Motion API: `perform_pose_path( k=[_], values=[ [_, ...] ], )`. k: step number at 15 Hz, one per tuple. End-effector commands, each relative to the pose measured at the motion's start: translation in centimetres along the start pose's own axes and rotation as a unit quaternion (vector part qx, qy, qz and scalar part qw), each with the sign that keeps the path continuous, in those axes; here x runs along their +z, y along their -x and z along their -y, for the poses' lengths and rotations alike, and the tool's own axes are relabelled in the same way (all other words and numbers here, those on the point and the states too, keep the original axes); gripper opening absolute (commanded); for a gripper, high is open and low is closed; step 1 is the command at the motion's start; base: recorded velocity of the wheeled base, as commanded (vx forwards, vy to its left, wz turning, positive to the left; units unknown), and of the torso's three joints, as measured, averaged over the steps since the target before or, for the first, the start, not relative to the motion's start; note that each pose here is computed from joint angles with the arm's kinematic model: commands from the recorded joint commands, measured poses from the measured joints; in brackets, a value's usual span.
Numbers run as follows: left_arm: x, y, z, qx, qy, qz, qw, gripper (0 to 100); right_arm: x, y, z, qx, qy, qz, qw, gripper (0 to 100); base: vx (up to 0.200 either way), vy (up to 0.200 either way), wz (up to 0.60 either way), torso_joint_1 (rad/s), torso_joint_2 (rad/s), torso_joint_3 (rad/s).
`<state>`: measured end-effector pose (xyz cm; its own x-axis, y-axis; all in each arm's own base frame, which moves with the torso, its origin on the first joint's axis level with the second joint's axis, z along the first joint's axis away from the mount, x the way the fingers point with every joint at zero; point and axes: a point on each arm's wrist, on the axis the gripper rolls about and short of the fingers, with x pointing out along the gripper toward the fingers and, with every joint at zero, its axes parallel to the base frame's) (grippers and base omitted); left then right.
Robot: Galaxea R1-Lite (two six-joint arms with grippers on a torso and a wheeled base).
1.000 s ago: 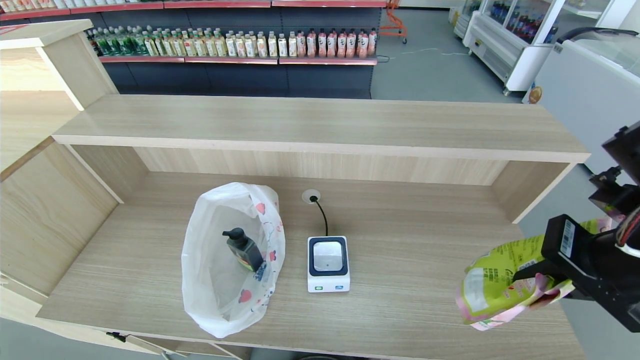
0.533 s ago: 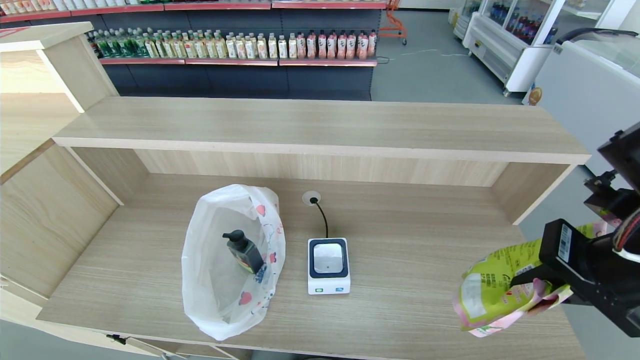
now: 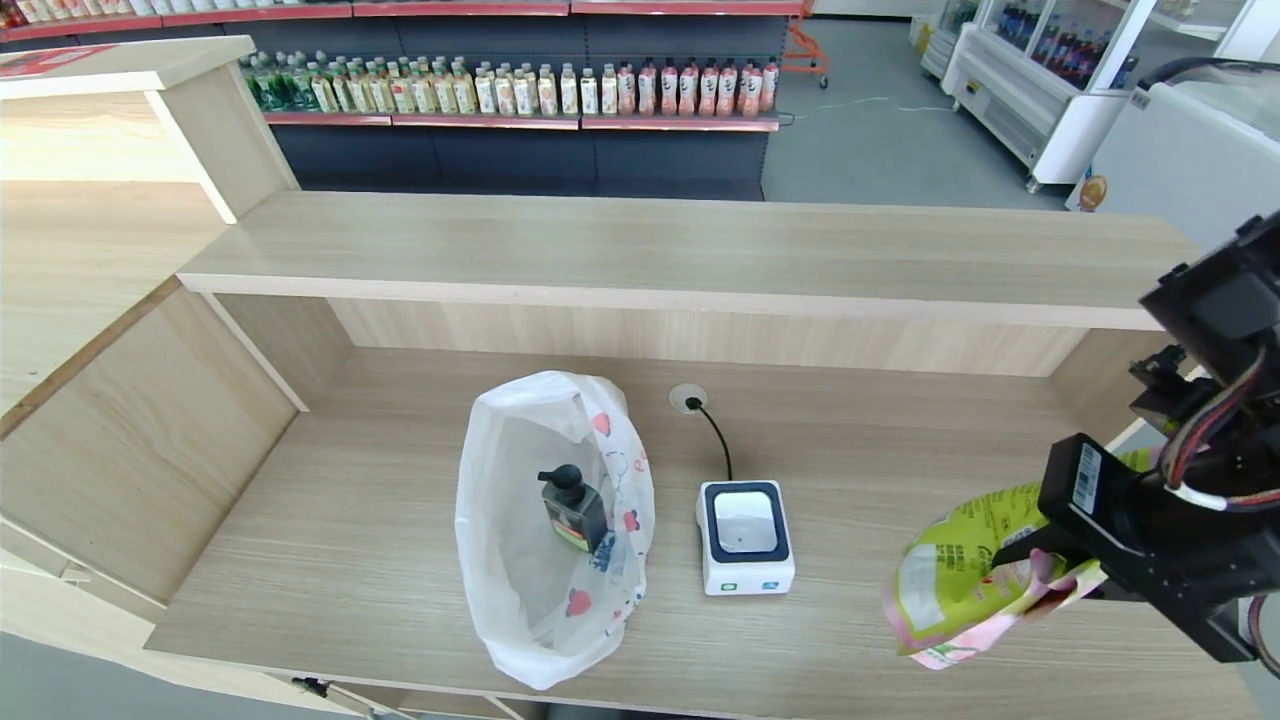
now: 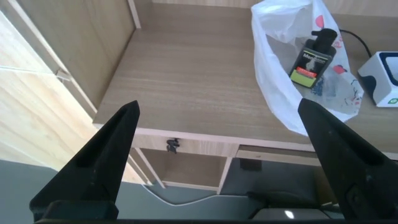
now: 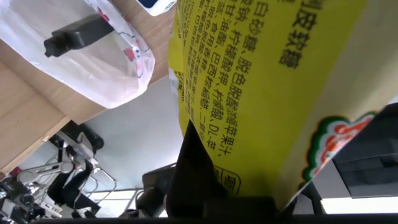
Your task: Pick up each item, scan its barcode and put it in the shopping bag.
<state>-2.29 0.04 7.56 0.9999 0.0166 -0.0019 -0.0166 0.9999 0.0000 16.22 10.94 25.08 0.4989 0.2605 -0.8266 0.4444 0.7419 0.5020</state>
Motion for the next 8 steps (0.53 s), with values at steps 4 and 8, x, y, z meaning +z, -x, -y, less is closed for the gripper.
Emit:
perform_pose_path(
  k=[4,8],
  values=[
    [0.0,0.0,0.0,0.000,-0.002,0.000,1.0000,100,1.2,-3.5,-2.8,-0.034,-0.031,-0.004,0.999,0,0.000,0.150,0.00,-0.001,0.00,0.002],
    [0.0,0.0,0.0,0.000,-0.001,0.000,1.0000,100,2.2,-6.7,-4.1,-0.068,-0.070,-0.007,0.995,0,0.000,0.000,0.00,0.000,0.00,0.000]
  ],
)
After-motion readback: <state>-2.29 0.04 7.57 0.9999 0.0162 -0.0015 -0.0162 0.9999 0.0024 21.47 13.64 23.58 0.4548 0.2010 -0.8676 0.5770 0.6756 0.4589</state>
